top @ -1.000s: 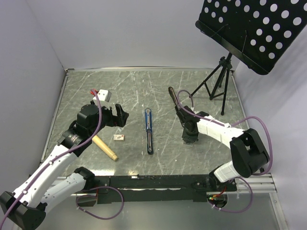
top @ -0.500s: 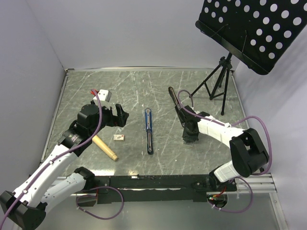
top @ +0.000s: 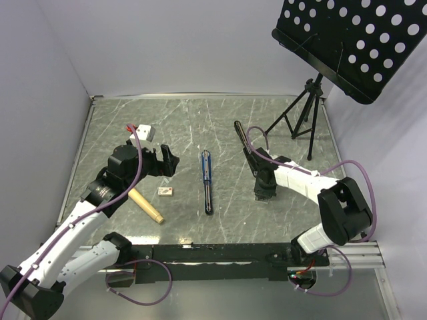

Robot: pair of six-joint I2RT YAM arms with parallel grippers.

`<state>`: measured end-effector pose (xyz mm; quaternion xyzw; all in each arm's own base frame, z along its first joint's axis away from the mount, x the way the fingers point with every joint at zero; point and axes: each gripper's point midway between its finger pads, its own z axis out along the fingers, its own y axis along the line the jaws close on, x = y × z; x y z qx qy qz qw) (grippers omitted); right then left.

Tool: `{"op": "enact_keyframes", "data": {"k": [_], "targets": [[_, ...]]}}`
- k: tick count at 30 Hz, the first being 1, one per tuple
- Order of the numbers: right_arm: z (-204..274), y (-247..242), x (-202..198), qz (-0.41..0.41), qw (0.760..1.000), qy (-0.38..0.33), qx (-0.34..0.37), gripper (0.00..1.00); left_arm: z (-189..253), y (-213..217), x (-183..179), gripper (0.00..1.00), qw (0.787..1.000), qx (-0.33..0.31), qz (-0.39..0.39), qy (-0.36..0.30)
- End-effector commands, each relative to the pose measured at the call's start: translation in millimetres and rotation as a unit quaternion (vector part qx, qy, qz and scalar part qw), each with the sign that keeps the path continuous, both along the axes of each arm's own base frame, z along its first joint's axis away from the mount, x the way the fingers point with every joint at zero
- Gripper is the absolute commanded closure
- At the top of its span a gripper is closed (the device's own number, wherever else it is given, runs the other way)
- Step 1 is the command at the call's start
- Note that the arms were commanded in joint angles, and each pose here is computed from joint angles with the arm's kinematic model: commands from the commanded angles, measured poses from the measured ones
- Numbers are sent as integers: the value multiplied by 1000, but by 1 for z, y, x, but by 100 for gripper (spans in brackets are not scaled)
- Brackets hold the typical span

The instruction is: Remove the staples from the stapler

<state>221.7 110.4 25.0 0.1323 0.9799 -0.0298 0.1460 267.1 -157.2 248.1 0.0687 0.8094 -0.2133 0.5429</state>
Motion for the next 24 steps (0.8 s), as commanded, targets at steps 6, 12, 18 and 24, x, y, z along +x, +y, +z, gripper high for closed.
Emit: {"op": "enact_keyframes", "data": {"k": [6,12,18,24], "targets": [[0,-3,5,-5,1000,-9,-2,83,5,-5,2,3,1000,-10,-3,-7],[0,-4,3,-9,1000,-5,-7,82,5,-4,2,3,1000,-10,-3,-8],[6,-5,3,-11,1000,-9,-5,79,6,-4,2,3,1000,-10,-4,-10],[7,-3,1,-11,1000,-7,0,77,6,-4,2,3,1000,-10,-3,-11]]}}
